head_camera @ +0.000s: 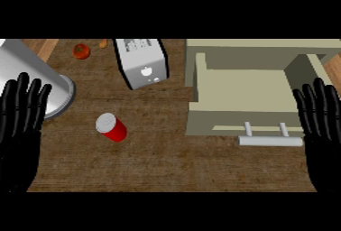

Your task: Pick up the can, place it into the drawer and close the drawer

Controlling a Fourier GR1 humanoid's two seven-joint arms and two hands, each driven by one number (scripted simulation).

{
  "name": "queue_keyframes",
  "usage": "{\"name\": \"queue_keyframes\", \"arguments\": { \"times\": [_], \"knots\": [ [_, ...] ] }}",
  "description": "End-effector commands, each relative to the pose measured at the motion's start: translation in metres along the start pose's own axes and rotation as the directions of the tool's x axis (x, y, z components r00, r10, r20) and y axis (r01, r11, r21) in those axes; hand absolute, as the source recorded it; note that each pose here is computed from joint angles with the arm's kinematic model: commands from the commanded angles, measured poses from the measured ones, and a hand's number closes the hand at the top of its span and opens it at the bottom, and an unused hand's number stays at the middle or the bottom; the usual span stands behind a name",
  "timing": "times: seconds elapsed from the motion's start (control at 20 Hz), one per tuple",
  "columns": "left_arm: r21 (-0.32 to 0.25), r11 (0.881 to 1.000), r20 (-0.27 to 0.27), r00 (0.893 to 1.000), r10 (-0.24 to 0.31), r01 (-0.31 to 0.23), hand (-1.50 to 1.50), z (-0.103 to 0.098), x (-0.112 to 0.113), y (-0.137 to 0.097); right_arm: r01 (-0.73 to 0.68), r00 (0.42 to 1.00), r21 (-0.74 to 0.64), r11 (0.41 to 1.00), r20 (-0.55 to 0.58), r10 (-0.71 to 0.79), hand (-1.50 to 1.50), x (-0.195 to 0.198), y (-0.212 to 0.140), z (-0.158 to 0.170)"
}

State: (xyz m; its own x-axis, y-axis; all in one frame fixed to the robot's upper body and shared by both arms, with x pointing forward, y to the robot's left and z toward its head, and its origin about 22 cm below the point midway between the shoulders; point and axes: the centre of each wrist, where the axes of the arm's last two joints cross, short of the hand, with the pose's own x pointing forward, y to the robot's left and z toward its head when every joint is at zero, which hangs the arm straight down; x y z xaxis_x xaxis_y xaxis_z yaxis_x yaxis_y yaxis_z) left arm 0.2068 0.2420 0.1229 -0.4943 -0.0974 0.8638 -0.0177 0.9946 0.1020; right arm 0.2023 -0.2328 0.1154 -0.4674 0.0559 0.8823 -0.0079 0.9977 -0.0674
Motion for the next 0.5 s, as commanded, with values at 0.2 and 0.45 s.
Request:
{"name": "queue_keyframes", "arguments": {
  "times": [0.2, 0.45],
  "knots": [
    [-0.243, 0.959, 0.023, 0.988, 0.154, -0.144, -1.50, 0.006, 0.006, 0.051, 0.000, 0.999, -0.030, 1.000, 0.041, 0.001, -1.50, -0.003, -0.007, -0.006],
    [-0.127, 0.980, -0.370, 0.924, 0.095, -0.152, -1.50, 0.004, -0.003, 0.062, -0.031, 0.970, -0.137, 0.990, -0.244, -0.004, -1.50, -0.015, -0.007, 0.010]
  ]
}}
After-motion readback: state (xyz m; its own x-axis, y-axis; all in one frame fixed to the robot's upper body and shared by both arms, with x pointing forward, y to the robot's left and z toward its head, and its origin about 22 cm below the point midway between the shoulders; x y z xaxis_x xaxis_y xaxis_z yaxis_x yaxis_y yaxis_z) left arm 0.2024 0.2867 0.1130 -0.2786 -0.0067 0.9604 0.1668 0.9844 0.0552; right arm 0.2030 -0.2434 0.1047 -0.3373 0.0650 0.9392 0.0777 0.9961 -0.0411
